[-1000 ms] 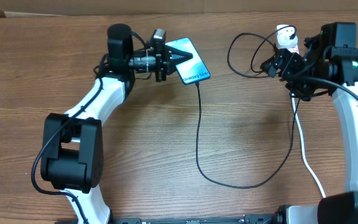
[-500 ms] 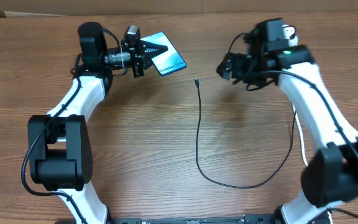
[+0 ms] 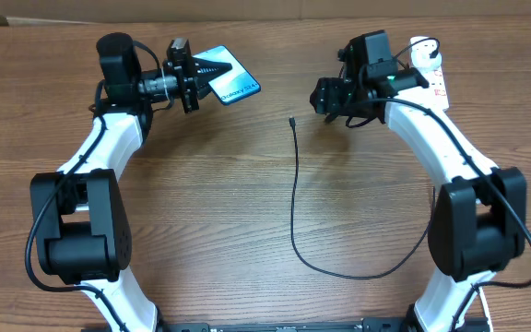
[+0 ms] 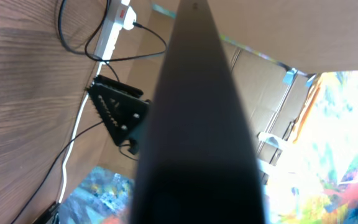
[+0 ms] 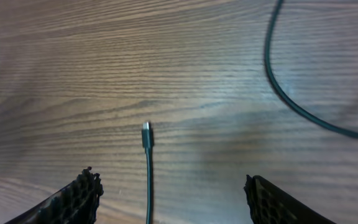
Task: Plug charger to phone and switch on socket
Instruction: 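Withdraw the right gripper toward the power strip, holding the phone left, then lower the right gripper over the black cable's USB-C connector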
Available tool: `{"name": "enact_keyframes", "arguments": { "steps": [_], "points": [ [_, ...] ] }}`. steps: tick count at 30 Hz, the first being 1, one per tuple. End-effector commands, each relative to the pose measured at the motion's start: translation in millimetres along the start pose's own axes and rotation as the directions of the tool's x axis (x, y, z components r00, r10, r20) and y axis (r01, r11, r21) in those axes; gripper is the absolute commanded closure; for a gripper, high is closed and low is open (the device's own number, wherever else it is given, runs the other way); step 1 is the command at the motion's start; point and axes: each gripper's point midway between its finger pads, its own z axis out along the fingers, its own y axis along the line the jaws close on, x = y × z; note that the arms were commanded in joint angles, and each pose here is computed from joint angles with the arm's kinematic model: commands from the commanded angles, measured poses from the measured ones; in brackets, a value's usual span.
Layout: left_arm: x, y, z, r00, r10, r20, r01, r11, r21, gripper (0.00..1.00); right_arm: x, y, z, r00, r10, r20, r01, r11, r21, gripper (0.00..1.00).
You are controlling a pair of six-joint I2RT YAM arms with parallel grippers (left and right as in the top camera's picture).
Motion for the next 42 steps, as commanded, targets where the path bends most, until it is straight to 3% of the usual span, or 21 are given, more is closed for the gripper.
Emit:
{"name": "enact_keyframes", "arguments": {
  "steps": [1,7,18,34,42],
  "points": [
    [3,-9,-3,1.000,0.009,-0.001,-0.009,1.000,0.009,0.96,2,12,18,0.998,-0.056,-0.009,0.056,0.998,-0.007,0.26],
    [-2,-10,-9,1.000,-0.010,0.018,0.010,1.000,0.015,0.96,11,27,41,0.995,-0.100,-0.018,0.100,0.995,-0.011,0.27],
    [-5,-11,-14,1.000,-0.010,0.029,0.010,1.000,0.019,0.96,25,25,61,0.987,-0.155,-0.032,0.158,0.979,0.127,0.37],
    [-5,-11,-14,1.000,-0.006,0.028,0.006,1.000,0.019,0.96,39,28,82,0.980,-0.192,-0.052,0.199,0.963,0.183,0.38],
    [-4,-11,-14,1.000,-0.006,0.025,0.006,1.000,0.019,0.96,34,37,88,0.977,-0.212,-0.016,0.212,0.960,0.183,0.48]
  ]
}}
